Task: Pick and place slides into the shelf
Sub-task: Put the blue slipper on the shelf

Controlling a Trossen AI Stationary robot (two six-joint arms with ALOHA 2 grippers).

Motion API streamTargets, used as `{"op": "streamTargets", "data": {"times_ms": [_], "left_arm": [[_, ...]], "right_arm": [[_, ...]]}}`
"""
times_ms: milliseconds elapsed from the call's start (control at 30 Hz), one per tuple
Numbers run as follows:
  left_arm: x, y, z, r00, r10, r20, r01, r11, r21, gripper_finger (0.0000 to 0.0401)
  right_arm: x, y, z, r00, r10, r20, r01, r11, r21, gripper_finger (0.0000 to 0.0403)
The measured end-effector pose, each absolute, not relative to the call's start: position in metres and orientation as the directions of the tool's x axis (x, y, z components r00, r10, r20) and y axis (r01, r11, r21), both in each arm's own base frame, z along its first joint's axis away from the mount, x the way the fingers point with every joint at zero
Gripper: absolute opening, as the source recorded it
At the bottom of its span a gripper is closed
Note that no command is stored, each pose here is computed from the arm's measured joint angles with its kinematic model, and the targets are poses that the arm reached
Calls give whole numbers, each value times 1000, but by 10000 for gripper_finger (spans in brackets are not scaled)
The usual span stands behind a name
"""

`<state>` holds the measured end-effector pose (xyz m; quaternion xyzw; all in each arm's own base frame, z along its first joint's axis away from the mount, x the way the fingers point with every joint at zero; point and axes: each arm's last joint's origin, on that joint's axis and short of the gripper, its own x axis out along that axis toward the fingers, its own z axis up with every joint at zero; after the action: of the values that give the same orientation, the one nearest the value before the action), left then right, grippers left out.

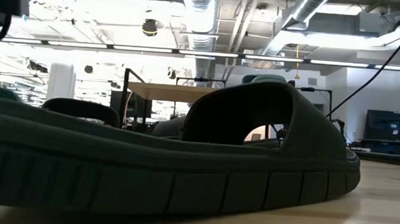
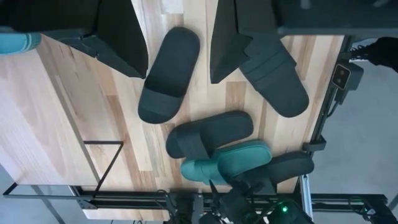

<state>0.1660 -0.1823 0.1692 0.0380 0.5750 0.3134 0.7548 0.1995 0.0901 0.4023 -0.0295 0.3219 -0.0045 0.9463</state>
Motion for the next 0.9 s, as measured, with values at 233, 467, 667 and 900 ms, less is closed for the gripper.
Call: {"op": "streamTargets", "data": {"times_ms": [233, 467, 667, 900], "left_arm": [[168, -179, 168, 128, 519, -845, -441, 793, 420, 114], [167, -179, 169, 127, 527, -841, -441, 789, 428, 10], [167, -177, 185, 101, 589, -802, -438, 750, 496, 4], [171, -180, 219, 110, 650, -752, -414, 718, 560, 2]], "right_arm": [[199, 90, 402, 793, -28, -608, -5, 999, -52, 161], [200, 90, 402, 794, -27, -608, 0, 999, -45, 161], [200, 90, 402, 794, -28, -607, 1, 999, -44, 161], [200, 90, 403, 798, -51, -601, 20, 998, -58, 161]]}}
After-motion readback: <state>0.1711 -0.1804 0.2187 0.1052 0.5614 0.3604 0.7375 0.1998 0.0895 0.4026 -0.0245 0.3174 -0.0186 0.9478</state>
